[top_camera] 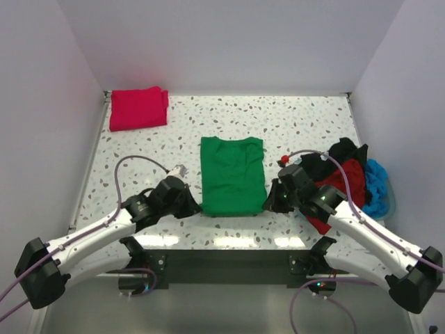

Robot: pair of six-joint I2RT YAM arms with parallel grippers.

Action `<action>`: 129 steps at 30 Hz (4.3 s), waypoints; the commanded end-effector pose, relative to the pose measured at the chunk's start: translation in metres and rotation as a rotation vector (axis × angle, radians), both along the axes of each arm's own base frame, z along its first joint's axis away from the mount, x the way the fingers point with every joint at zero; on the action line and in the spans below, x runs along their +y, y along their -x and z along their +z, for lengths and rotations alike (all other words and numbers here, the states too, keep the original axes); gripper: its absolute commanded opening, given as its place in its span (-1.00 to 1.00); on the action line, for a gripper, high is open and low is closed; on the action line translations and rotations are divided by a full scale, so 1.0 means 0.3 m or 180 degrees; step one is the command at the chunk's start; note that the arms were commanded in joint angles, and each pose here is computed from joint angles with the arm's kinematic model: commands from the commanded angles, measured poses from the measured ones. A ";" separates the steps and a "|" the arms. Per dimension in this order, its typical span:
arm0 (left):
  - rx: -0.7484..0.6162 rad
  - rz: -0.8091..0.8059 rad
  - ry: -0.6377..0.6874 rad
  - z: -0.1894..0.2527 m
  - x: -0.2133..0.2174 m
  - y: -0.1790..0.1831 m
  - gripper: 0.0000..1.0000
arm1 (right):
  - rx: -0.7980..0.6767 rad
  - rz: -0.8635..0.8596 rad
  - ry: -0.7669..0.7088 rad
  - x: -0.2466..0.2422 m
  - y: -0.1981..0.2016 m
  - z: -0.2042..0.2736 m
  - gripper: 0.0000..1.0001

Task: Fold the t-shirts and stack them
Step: Fold the tshirt, then neatly place the folded tshirt to the corner

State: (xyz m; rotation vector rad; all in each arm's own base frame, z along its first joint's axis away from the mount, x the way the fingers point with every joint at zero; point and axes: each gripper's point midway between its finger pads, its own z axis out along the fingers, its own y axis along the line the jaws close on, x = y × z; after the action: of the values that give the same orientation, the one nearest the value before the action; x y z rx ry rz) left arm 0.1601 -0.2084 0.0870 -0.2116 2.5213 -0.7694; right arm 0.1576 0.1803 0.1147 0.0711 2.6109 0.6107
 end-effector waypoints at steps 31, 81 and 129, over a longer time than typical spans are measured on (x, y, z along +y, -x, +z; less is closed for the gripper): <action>-0.1038 0.0586 -0.0382 0.383 -0.043 -0.722 -1.00 | -0.0830 -0.0506 0.0347 -0.004 -0.654 0.362 -1.00; -0.0281 0.0260 -0.0592 -0.078 -0.047 -0.858 1.00 | -0.0533 -0.0040 -0.0462 0.285 -0.996 0.055 0.97; -0.1421 0.0243 -0.3529 0.181 0.387 -1.377 -1.00 | -0.1405 -0.1097 0.0630 -0.293 -0.487 0.330 0.97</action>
State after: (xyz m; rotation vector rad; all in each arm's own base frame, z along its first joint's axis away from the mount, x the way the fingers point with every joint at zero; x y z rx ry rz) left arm 0.5428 -0.1262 0.1003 0.2110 2.2381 0.4453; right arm 0.3028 0.1002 0.2152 0.2829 2.1557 0.2665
